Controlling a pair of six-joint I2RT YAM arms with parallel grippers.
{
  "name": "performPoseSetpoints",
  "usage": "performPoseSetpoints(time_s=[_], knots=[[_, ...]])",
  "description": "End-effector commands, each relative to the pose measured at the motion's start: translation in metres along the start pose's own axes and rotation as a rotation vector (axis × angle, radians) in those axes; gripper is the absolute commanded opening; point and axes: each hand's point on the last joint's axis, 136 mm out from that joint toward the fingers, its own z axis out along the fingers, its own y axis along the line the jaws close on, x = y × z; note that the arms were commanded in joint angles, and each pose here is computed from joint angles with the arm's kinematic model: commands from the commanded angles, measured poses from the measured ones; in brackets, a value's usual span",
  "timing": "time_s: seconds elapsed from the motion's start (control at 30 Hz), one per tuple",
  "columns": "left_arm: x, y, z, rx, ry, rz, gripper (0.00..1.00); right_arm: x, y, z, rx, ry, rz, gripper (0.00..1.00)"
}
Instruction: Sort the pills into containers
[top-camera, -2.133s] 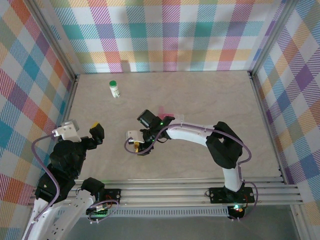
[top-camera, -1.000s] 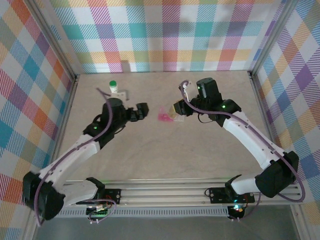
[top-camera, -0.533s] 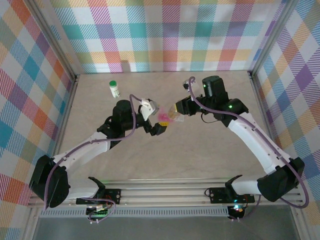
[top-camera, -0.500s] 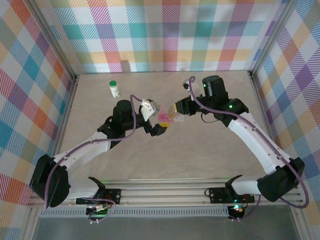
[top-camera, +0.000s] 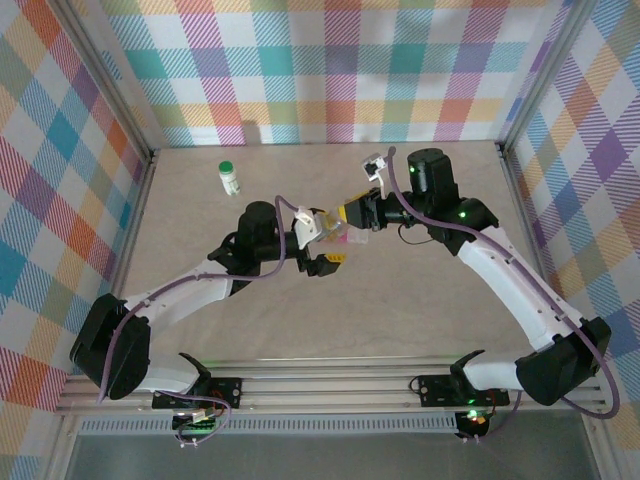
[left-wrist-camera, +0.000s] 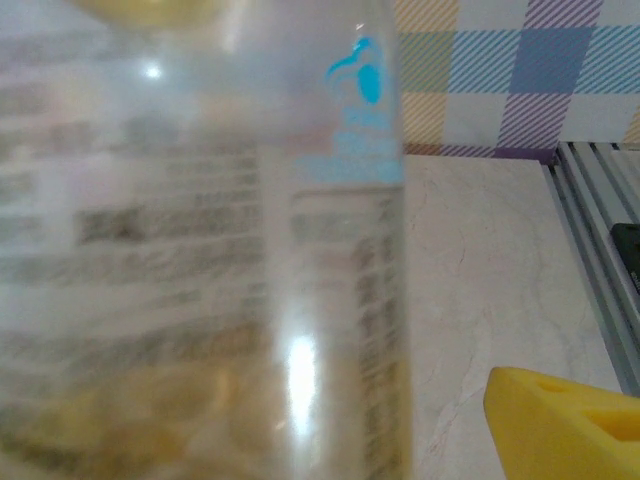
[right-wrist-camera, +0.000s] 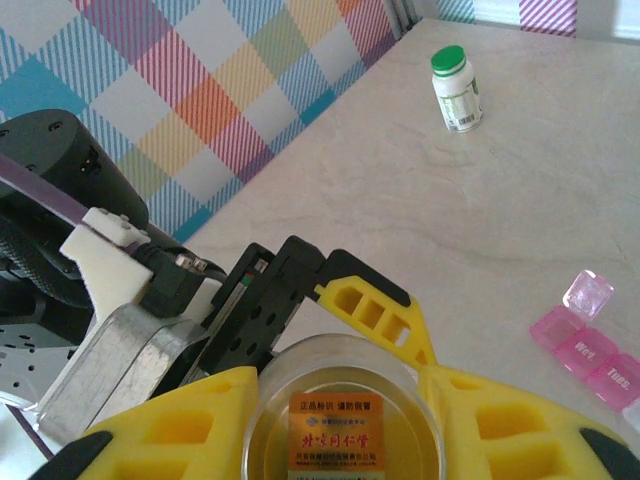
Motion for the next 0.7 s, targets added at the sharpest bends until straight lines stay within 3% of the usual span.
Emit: performPoseSetpoints(time_s=[0.0, 0.3, 0.67], knots=[[-0.023, -0.012, 0.001, 0.039, -0.076, 0.072, 0.84, -0.006, 0.01, -0.006, -0.045, -0.039, -0.014, 0.1], [-0.031, -0.012, 0.005, 0.019, -0.088, 0.088, 0.65, -0.004, 0.012, -0.006, -0.058, -0.037, -0.016, 0.1], [-0.043, -0.014, 0.004, 0.017, -0.117, 0.095, 0.62, 0.0, 0.01, -0.004, -0.059, -0.02, -0.02, 0.1]])
